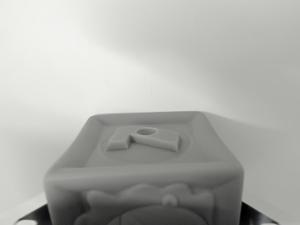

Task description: Destack cube

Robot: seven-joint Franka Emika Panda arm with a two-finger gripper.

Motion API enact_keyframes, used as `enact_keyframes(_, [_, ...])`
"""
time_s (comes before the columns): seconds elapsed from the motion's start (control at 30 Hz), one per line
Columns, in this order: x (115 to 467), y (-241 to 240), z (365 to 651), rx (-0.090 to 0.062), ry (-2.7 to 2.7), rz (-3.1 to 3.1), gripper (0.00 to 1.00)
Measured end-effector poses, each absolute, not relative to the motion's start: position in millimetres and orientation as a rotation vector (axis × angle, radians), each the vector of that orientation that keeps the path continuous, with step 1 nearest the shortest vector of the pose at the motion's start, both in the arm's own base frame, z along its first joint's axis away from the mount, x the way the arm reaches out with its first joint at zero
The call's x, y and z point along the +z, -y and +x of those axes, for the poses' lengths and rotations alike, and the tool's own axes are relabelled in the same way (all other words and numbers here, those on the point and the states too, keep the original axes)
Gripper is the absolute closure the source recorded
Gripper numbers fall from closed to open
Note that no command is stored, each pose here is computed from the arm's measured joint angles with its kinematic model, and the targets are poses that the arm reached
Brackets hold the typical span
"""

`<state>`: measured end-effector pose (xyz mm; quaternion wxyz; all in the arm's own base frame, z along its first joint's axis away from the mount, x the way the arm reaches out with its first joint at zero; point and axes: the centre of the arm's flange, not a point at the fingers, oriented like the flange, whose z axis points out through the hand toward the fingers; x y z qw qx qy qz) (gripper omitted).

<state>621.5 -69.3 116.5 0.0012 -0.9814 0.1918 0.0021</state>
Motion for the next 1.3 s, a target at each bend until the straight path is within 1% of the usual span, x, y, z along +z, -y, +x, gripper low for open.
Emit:
enact_keyframes(0.9, [116,69,622,0.007,-0.602,-3.081,0.00])
enact_keyframes(1.07, [121,69,622,0.004,-0.602,-3.081,0.00])
enact_keyframes(1.3, [137,70,623,0.000,-0.602,-3.082,0.00])
